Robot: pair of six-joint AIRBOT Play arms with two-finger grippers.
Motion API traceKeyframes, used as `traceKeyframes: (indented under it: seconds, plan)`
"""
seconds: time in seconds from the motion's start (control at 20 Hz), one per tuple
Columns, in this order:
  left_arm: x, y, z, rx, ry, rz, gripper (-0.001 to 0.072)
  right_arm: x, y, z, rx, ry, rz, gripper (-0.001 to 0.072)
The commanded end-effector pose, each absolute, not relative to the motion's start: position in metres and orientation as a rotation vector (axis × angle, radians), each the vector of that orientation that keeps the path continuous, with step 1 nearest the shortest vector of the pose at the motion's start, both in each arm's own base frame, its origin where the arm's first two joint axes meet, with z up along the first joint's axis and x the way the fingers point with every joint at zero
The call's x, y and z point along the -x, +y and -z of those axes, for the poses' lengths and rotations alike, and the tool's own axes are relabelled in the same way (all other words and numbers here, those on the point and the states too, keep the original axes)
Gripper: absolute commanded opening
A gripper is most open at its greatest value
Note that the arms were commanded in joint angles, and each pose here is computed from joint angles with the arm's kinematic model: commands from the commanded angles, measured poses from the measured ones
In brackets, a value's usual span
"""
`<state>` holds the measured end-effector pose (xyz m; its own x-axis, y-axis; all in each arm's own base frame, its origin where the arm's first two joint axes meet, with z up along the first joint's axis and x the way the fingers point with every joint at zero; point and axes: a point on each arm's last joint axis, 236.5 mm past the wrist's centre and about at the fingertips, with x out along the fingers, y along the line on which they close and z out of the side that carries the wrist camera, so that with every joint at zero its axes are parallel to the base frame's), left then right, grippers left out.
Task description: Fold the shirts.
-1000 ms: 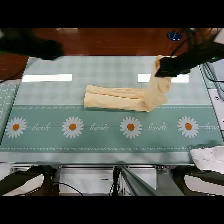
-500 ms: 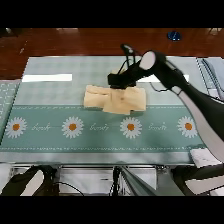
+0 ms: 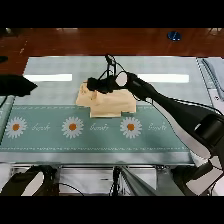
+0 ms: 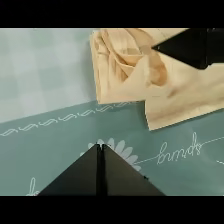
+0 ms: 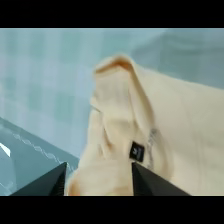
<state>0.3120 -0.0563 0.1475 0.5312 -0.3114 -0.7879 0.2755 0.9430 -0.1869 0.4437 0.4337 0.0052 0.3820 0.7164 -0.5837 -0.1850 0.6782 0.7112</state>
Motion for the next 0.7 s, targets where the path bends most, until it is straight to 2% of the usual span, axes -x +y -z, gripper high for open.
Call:
traceKeyframes:
  seconds: [0.0, 0.15, 0.25, 0.3, 0.35, 0.45, 0.5, 0.55, 0.6, 0.65]
  plan:
    - [-0.309, -0.067, -0.107, 0.053, 1.001, 0.381, 0.0030, -0.465, 0.433, -0.066, -0.672, 0.842, -0.662, 0.0494]
    - [-0.318, -0.065, -0.082, 0.074, 1.030, 0.363, 0.0031, -0.466, 0.389, -0.132, -0.584, 0.762, -0.698, 0.0492]
    - [-0.322, -0.064, -0.069, 0.083, 1.067, 0.363, 0.0034, -0.460, 0.328, -0.150, -0.427, 0.794, -0.656, 0.0491]
    - [-0.323, -0.064, -0.063, 0.067, 1.081, 0.376, 0.0041, -0.454, 0.280, -0.139, -0.311, 0.875, -0.562, 0.0491]
    - [-0.324, -0.064, -0.059, 0.051, 1.088, 0.387, 0.0104, -0.444, 0.217, -0.116, -0.169, 0.998, -0.399, 0.0491]
    - [-0.327, -0.060, -0.054, 0.030, 1.094, 0.380, 0.0345, -0.409, 0.096, -0.074, 0.104, 1.263, -0.080, 0.0493]
    - [-0.328, -0.056, -0.052, 0.014, 1.097, 0.368, 0.0470, -0.389, 0.060, -0.054, 0.161, 1.375, -0.017, 0.0528]
    - [-0.328, -0.052, -0.050, 0.000, 1.101, 0.358, 0.0532, -0.372, 0.053, -0.031, 0.110, 1.466, -0.041, 0.0554]
    - [-0.328, -0.050, -0.049, -0.010, 1.107, 0.351, 0.0542, -0.362, 0.062, -0.008, -0.009, 1.514, -0.088, 0.0599]
    - [-0.328, -0.048, -0.048, -0.010, 1.110, 0.348, 0.0542, -0.361, 0.080, 0.012, -0.157, 1.508, -0.150, 0.0601]
